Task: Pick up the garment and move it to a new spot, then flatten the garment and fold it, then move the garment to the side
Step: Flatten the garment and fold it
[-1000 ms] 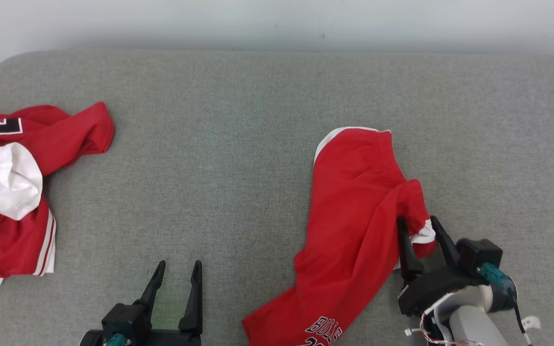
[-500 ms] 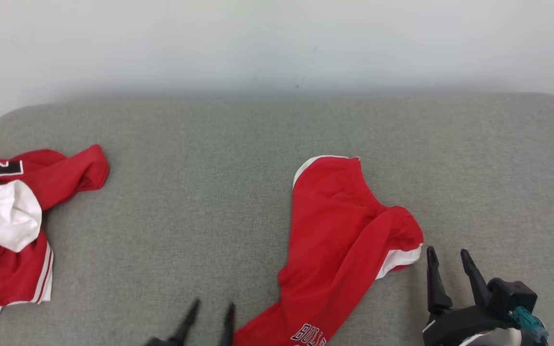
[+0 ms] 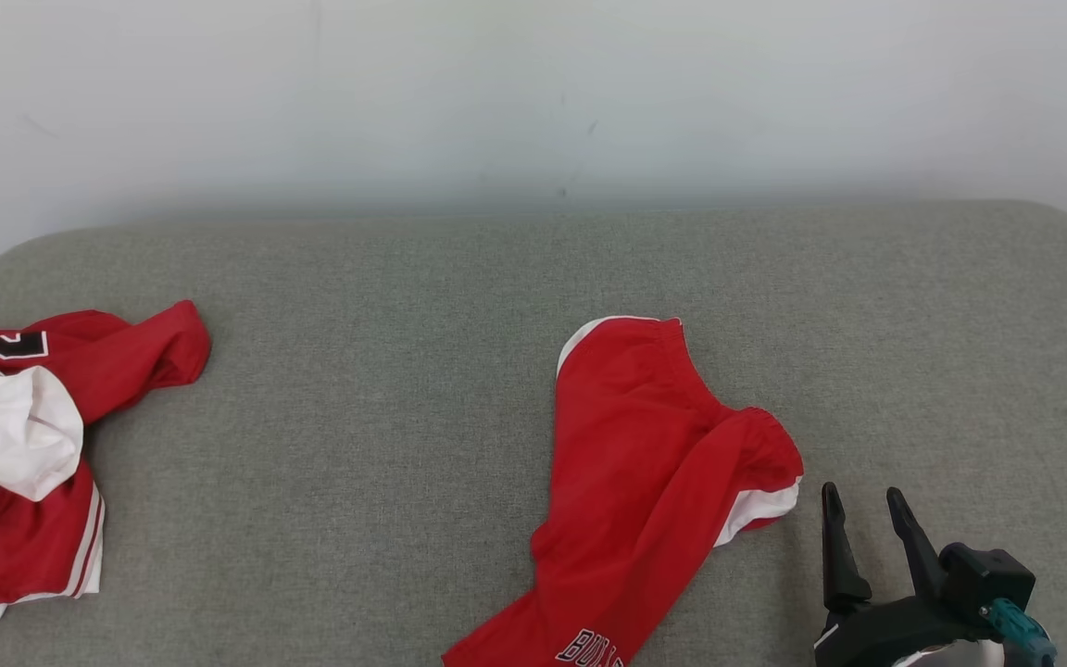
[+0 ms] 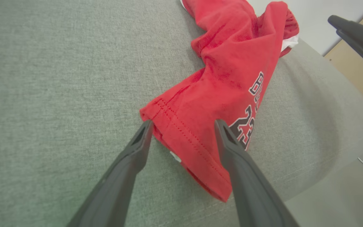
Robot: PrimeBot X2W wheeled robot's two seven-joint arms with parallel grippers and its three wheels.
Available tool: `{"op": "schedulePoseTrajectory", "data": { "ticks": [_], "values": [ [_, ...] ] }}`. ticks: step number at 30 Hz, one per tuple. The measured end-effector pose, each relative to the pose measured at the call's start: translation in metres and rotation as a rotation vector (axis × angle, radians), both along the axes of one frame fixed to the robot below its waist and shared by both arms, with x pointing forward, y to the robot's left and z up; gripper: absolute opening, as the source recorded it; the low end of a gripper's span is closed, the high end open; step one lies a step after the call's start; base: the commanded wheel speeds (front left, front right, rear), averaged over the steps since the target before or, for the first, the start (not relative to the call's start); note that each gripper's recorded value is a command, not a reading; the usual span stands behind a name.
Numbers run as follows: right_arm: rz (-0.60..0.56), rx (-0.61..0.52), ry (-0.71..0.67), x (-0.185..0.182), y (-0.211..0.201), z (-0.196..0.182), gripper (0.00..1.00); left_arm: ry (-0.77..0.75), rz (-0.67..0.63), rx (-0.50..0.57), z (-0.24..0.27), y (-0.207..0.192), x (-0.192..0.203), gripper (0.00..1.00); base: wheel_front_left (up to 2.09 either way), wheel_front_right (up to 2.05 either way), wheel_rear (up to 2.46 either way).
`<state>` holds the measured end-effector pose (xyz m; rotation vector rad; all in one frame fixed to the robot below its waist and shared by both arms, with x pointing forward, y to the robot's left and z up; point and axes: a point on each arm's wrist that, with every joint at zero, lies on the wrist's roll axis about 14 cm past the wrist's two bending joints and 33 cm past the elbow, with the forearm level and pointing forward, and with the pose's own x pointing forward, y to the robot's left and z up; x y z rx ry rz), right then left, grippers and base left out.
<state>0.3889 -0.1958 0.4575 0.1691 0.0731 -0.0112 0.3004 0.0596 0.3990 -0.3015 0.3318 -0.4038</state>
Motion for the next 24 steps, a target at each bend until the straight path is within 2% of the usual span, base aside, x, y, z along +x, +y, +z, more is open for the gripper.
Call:
{"op": "schedulePoseTrajectory", "data": {
  "ticks": [10,17,18,20,24],
  "values": [
    [0.017,0.000,0.004,0.000,0.006,-0.002,1.00,0.086,-0.017,-0.030,-0.017,-0.003,-0.017,1.00,0.00,0.00,0.00],
    [0.014,-0.002,0.004,0.003,0.004,-0.002,1.00,0.123,-0.042,-0.071,-0.020,-0.016,-0.011,1.00,0.00,0.00,0.00],
    [0.012,-0.002,0.003,0.003,0.004,-0.002,1.00,0.120,-0.049,-0.075,-0.019,-0.018,-0.009,0.81,0.00,0.00,0.00],
    [0.007,-0.003,0.003,0.004,0.002,-0.002,1.00,0.104,-0.059,-0.080,-0.014,-0.020,-0.005,0.00,0.00,0.00,0.00],
    [-0.002,-0.002,0.010,0.005,-0.001,-0.005,1.00,0.008,-0.057,-0.094,0.011,-0.019,0.014,0.00,0.00,0.00,0.00]
  ]
}}
